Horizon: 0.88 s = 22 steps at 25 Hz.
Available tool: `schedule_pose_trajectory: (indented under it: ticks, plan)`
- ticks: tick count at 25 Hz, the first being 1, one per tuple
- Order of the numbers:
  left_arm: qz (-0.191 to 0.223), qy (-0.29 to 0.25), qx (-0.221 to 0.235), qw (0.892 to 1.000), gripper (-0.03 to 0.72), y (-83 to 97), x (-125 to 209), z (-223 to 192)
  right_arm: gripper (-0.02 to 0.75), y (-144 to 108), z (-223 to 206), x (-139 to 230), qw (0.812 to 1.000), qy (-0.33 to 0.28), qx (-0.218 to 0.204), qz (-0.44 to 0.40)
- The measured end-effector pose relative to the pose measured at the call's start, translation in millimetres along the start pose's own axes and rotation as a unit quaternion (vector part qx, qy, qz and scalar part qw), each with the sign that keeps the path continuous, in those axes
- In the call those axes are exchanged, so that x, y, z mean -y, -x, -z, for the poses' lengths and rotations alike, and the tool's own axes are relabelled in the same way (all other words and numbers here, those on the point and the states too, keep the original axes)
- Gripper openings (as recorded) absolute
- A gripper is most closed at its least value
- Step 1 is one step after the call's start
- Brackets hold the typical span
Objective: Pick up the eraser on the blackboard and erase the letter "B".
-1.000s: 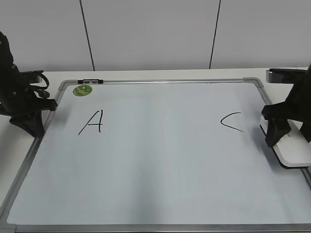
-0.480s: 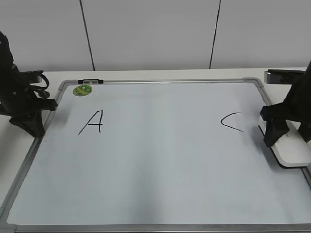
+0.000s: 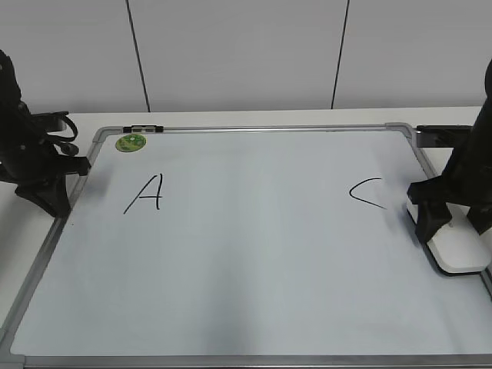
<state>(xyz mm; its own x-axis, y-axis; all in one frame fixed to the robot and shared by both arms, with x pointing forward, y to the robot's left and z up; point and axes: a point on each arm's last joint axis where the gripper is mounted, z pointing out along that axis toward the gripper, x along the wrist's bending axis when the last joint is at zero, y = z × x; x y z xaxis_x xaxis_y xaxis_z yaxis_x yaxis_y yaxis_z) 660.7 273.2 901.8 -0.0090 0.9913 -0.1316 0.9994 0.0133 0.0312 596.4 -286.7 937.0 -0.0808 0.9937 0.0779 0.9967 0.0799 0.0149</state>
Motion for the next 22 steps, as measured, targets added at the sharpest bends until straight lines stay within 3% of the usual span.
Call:
schedule_pose_trajectory:
  ticks: [14, 22]
  plan:
    - [0.000, 0.000, 0.000, 1.000, 0.020, 0.0, 0.0, 0.0, 0.519, 2.3, -2.0, -7.2, 0.999, 0.036, 0.011, -0.006]
    - [0.000, 0.000, 0.000, 1.000, 0.020, 0.0, 0.0, 0.0, 0.593, 2.5, -1.9, -7.7, 0.999, 0.039, 0.012, -0.018]
